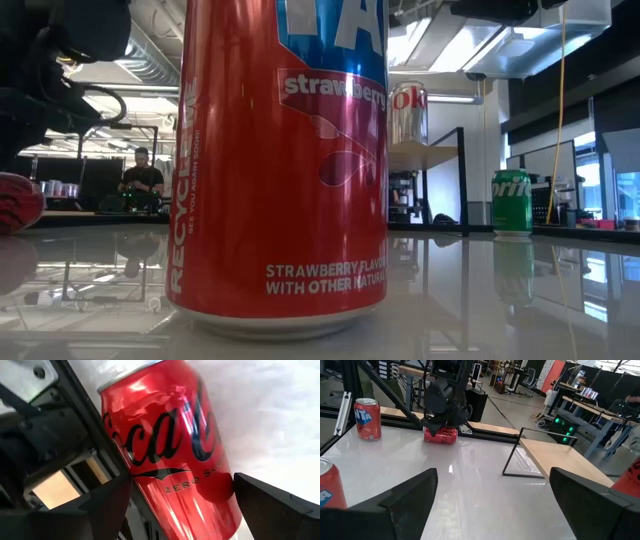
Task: Place canned beverage on shelf
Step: Put the red black soda can on the shelf aligned with the other red black soda can
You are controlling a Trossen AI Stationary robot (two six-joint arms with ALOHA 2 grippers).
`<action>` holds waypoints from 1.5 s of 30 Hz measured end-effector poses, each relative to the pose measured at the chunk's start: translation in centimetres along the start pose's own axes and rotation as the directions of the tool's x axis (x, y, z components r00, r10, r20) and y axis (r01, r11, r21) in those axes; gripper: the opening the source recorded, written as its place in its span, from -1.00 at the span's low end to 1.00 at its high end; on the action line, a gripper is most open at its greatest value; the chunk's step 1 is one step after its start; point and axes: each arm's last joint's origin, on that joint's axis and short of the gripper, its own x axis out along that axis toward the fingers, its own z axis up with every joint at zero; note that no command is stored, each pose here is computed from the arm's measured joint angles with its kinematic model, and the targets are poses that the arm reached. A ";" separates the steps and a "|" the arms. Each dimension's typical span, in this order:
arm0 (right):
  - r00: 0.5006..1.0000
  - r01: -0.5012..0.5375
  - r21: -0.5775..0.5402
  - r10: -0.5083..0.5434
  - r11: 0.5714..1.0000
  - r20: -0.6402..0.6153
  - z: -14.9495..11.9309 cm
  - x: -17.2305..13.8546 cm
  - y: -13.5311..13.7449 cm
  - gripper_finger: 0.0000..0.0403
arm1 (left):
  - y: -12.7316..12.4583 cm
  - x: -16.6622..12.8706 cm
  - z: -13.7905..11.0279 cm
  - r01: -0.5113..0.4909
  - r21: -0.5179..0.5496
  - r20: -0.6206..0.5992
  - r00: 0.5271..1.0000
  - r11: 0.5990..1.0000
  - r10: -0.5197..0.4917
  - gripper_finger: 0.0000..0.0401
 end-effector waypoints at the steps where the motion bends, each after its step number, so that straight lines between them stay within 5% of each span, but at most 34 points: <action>1: 1.000 0.000 -0.001 0.000 1.000 0.000 0.0 0.0 0.0 0.89 | -0.1 0.1 0.0 -0.003 0.001 0.011 1.000 1.000 0.003 0.64; 15: 1.000 0.000 -0.002 0.000 1.000 -0.001 0.0 0.0 0.0 0.89 | -1.0 1.8 0.7 -0.023 0.040 0.087 0.996 0.999 0.020 0.63; 22: 1.000 0.000 -0.002 0.000 1.000 -0.001 0.0 0.0 0.0 0.89 | -1.0 1.8 0.9 -0.032 0.063 0.098 0.995 0.998 0.026 0.46; 32: 1.000 -0.005 -0.006 0.005 1.000 0.000 0.0 0.0 0.0 0.89 | -1.5 -0.6 1.2 0.018 0.149 0.254 0.966 0.989 -0.056 0.40; 38: 1.000 -0.026 -0.005 0.026 1.000 0.003 0.0 0.0 0.1 0.89 | -3.1 -4.7 1.3 0.085 0.290 0.458 0.862 0.953 -0.216 0.40; 45: 1.000 -0.027 0.001 0.027 1.000 -0.002 0.0 0.0 0.1 0.89 | -6.0 -8.9 1.9 0.131 0.460 0.693 0.566 0.878 -0.447 0.40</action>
